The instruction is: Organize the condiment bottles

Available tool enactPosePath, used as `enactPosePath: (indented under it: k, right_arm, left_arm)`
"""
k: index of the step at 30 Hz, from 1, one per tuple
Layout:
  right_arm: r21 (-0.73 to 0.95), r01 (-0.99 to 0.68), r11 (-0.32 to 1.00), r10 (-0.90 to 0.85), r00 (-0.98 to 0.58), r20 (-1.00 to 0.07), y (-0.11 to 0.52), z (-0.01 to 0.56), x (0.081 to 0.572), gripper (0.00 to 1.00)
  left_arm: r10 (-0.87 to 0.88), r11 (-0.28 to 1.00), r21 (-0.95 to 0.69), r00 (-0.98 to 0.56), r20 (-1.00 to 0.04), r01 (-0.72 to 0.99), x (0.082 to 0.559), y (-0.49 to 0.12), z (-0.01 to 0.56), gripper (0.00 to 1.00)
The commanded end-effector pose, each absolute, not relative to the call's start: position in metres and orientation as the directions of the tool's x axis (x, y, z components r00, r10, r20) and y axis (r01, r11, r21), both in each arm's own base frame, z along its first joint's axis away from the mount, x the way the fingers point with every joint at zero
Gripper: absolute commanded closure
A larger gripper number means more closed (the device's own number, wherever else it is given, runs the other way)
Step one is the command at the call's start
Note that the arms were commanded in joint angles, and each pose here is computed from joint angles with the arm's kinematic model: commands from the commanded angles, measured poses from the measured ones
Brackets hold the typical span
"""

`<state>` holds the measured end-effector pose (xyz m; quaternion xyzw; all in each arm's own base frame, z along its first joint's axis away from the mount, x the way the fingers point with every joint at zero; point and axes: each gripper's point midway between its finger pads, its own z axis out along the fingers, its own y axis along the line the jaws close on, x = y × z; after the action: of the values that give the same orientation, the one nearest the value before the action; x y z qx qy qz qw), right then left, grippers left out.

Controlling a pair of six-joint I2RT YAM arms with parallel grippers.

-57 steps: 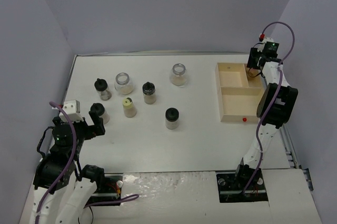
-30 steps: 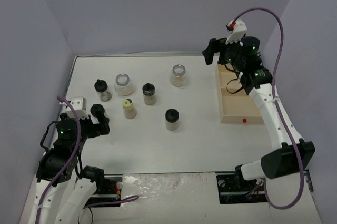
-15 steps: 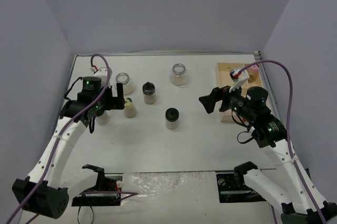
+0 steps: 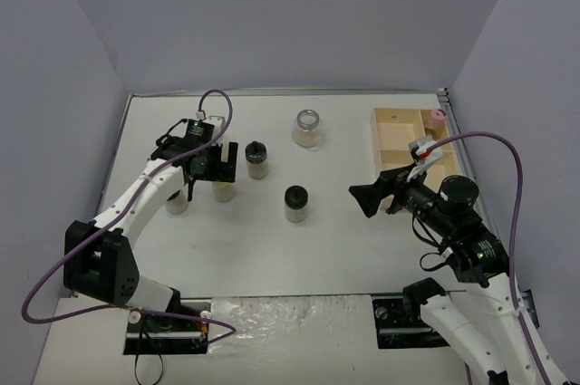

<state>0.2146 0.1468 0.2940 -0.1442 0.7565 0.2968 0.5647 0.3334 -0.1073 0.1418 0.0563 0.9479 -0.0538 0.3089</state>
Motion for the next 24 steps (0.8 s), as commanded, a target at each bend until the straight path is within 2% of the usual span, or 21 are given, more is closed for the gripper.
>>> enactPosePath:
  k: [1, 11, 13, 17, 19, 24]
  right_arm:
    - [0.275, -0.588, 0.761, 0.131, -0.276, -0.952, 0.149, 0.307, 0.207, 0.0]
    - [0.275, -0.575, 0.77, 0.132, -0.277, -0.952, 0.144, 0.305, 0.2, 0.0]
    - [0.273, -0.572, 0.773, 0.133, -0.275, -0.952, 0.143, 0.305, 0.2, 0.0]
    - [0.273, -0.564, 0.78, 0.135, -0.275, -0.952, 0.141, 0.305, 0.199, 0.0]
    - [0.274, -0.562, 0.78, 0.135, -0.276, -0.952, 0.14, 0.305, 0.199, 0.0]
    - [0.272, -0.546, 0.793, 0.137, -0.275, -0.952, 0.137, 0.305, 0.199, 0.0]
  left_arm:
    - [0.075, 0.988, -0.054, -0.744, -0.664, 0.147, 0.366, -0.115, 0.162, 0.1]
    - [0.091, 0.987, -0.048, -0.788, -0.609, 0.152, 0.372, -0.125, 0.139, 0.35]
    - [0.093, 0.986, -0.052, -0.783, -0.615, 0.158, 0.37, -0.128, 0.143, 0.48]
    - [0.098, 0.981, -0.068, -0.767, -0.634, 0.181, 0.358, -0.139, 0.16, 0.84]
    - [0.105, 0.976, -0.079, -0.759, -0.643, 0.203, 0.35, -0.15, 0.17, 0.97]
    - [0.143, 0.959, -0.081, -0.708, -0.692, 0.273, 0.328, -0.183, 0.205, 1.0]
